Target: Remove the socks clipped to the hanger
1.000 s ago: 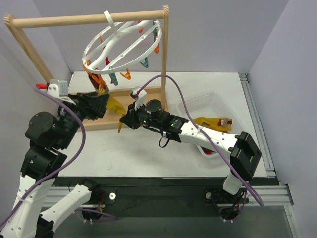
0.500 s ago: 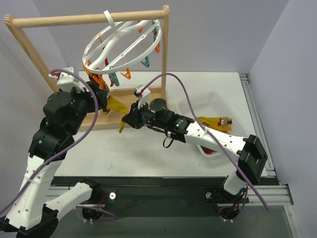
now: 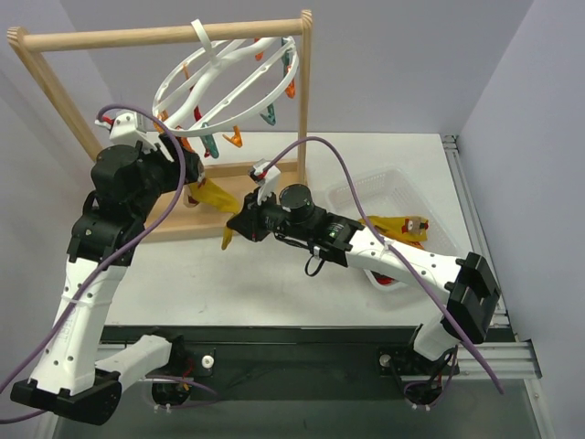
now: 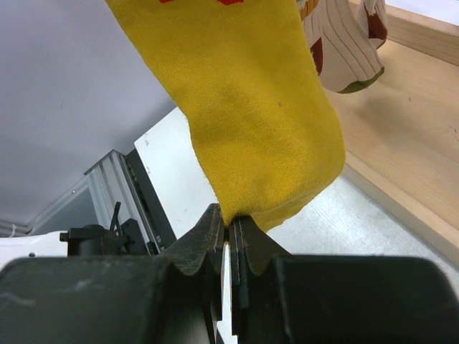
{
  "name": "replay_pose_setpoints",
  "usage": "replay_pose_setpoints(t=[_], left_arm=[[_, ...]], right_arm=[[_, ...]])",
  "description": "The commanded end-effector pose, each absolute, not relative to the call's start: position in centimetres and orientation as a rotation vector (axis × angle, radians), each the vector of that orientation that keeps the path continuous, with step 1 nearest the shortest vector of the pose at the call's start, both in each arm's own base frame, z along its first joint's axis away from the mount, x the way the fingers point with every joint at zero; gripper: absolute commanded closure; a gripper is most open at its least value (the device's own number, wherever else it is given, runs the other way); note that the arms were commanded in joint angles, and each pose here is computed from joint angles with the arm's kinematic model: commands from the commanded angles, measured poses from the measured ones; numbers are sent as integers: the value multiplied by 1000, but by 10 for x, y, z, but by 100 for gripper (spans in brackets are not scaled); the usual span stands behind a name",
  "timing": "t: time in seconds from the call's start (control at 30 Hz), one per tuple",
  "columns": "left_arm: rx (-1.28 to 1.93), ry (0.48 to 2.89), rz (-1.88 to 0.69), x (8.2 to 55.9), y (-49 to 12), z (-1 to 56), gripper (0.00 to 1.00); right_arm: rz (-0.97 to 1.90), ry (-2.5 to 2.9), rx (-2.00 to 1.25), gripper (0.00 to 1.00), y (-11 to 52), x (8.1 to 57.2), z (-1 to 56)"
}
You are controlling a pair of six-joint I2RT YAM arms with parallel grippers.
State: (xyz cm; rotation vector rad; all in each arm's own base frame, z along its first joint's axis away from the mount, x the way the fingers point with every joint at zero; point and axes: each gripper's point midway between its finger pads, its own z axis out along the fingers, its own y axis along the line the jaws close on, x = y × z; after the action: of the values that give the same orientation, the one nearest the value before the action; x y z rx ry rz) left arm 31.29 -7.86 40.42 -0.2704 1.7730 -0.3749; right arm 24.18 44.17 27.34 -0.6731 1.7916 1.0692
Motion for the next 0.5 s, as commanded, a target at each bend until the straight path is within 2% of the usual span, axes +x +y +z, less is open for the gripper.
replay_pose_setpoints(t=[0.0,0.33,0.47], left_arm=[[-274,1669,-450,325,-84,440,26],[-282,1609,-480,342,-86,461,31],[-284,1609,-470,346,-85,459,39]], right_arm=[[1116,1729,-673,100,440,230,302],[1114,1736,-702,100,447,222,302],[1113,1738,-701,100,445,219,302]])
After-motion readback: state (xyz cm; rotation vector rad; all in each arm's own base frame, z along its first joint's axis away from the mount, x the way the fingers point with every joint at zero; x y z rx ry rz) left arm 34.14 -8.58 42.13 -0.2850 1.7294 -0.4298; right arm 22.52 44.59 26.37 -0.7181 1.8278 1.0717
